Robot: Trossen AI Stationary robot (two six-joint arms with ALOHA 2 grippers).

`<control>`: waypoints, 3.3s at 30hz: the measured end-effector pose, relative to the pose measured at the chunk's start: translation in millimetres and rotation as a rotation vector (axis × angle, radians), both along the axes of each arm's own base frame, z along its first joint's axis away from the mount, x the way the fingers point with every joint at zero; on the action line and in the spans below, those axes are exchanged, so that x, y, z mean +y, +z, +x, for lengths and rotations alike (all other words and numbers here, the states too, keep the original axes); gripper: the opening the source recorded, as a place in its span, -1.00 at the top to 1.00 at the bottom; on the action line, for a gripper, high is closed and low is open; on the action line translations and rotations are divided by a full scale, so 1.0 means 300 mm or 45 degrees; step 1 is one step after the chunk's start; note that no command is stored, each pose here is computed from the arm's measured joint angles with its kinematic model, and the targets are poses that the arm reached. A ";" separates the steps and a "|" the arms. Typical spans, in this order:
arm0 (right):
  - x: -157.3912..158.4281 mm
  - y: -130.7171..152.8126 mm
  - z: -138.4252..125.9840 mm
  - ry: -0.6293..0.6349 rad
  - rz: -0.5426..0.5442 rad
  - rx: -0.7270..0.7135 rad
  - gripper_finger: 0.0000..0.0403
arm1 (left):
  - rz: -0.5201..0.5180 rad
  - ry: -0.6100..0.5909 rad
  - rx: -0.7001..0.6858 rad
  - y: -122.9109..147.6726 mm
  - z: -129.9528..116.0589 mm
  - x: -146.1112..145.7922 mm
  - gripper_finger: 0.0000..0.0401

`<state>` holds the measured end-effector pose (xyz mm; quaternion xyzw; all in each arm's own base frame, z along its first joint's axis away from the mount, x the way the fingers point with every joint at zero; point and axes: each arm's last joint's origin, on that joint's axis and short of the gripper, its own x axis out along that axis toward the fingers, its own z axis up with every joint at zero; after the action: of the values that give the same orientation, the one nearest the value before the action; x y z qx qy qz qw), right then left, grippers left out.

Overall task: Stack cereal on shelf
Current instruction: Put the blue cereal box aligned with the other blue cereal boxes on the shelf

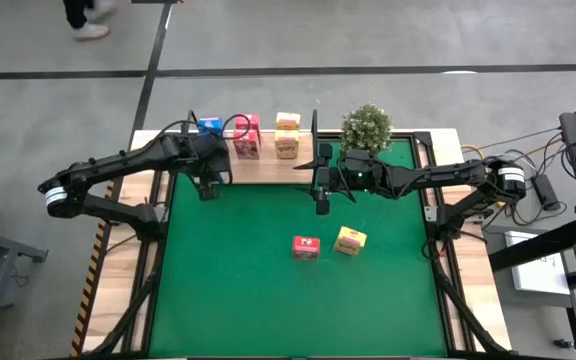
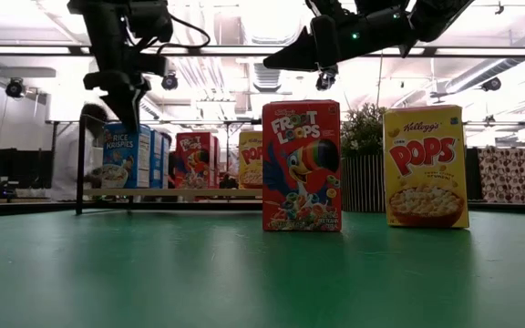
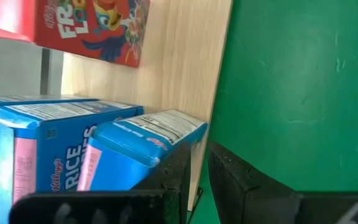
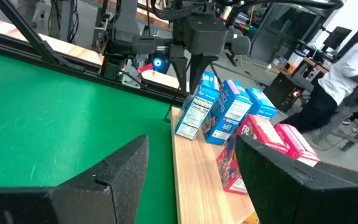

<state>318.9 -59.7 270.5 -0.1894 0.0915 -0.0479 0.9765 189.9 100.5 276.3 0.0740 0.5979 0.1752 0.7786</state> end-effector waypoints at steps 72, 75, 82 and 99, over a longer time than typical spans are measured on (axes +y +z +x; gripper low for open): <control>0.236 0.133 0.260 -0.054 0.700 0.555 0.16 | 0.424 0.275 -1.133 0.041 -0.249 -0.187 0.82; 0.211 0.102 0.335 -0.093 0.596 0.511 0.35 | 0.426 0.283 -1.146 0.044 -0.250 -0.187 0.82; 0.105 0.068 0.537 -0.135 0.406 0.325 0.80 | 0.409 0.331 -1.264 0.065 -0.279 -0.194 0.82; -0.108 -0.083 0.837 -0.217 0.324 0.148 0.96 | 0.429 0.343 -1.450 0.058 -0.359 -0.215 0.82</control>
<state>569.9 -92.2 245.7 -0.0582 0.1690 -0.1075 0.9780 82.3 36.1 293.8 0.0146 0.0554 0.3766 0.9246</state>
